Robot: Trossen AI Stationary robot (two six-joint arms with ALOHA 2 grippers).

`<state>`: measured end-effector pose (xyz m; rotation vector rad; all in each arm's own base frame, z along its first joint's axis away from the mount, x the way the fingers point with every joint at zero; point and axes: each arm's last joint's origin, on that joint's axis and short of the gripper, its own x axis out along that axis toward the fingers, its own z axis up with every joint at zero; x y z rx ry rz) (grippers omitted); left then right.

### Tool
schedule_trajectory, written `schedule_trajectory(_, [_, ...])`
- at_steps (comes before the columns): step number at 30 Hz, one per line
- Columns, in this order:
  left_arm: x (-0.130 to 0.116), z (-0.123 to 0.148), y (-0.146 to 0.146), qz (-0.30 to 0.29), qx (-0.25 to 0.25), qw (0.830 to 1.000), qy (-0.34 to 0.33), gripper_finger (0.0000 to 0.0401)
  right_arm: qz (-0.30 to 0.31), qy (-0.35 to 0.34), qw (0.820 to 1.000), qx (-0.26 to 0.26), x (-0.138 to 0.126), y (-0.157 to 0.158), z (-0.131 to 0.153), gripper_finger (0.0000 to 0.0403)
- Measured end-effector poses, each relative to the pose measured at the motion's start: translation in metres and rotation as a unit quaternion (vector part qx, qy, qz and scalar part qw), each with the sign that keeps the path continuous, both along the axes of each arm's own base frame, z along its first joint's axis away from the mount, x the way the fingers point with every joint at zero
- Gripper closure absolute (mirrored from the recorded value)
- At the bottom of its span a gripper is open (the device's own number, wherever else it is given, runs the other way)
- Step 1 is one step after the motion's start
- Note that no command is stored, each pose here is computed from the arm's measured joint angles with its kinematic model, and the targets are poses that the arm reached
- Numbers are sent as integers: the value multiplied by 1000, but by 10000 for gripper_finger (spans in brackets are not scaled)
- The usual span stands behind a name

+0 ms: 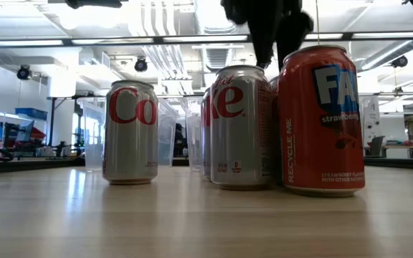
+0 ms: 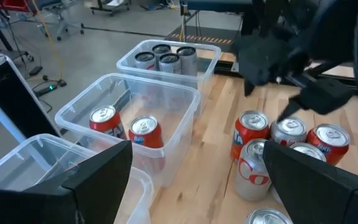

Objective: Sort soda cans
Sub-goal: Put the red soda can into the middle white bin

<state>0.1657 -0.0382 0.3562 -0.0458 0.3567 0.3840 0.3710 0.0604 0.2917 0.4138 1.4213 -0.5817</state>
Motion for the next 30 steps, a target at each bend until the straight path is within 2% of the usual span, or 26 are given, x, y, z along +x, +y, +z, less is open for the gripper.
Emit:
schedule_trajectory(6, [0, 1, 0, 2, -6, 1000, -5, 56, 1, -2, 999, 48, 6, -10, -25, 30])
schedule_trajectory(9, [0, 1, 0, 5, -14, 1000, -8, 56, -8, 11, 999, 45, 6, -19, -37, 30])
schedule_trajectory(14, [0, -1, 0, 5, -14, 1000, -7, 56, -8, -7, 999, 44, 10, -26, -51, 30])
schedule_trajectory(27, [0, -1, 0, 3, -10, 1000, -4, 56, -11, 2, 998, 55, 6, -27, -80, 31])
schedule_trajectory(30, [0, -1, 0, 3, -10, 1000, -4, 56, -6, -3, 999, 47, 7, -27, -80, 45])
